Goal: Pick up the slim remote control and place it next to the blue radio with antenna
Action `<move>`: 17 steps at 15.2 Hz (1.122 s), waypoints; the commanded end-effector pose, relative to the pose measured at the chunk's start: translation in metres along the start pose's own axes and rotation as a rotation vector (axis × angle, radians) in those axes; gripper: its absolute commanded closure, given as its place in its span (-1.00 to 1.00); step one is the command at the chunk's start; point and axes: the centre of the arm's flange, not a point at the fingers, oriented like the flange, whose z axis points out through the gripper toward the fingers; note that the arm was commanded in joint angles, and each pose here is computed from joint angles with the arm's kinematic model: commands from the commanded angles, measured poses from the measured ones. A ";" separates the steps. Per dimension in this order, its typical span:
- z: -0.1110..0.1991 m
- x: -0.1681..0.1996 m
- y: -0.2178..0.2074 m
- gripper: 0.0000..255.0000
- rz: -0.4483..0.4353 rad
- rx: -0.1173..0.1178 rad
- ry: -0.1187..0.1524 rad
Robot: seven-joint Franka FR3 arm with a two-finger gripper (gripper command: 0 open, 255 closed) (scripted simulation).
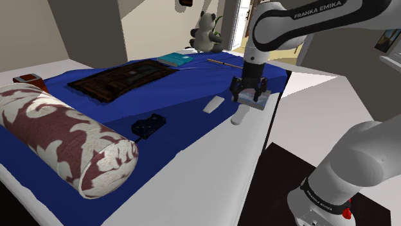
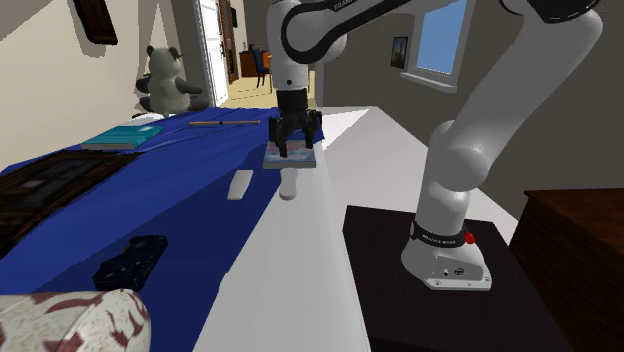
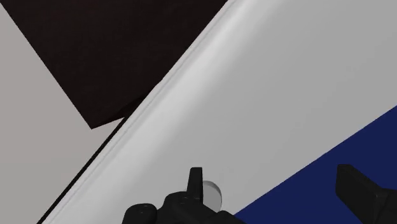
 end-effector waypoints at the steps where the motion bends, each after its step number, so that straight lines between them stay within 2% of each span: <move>1: 0.019 0.022 0.006 -1.00 0.074 0.001 0.014; 9: 0.074 0.097 0.041 -1.00 0.361 0.003 0.060; 17: 0.126 0.162 0.096 -1.00 0.648 0.005 0.107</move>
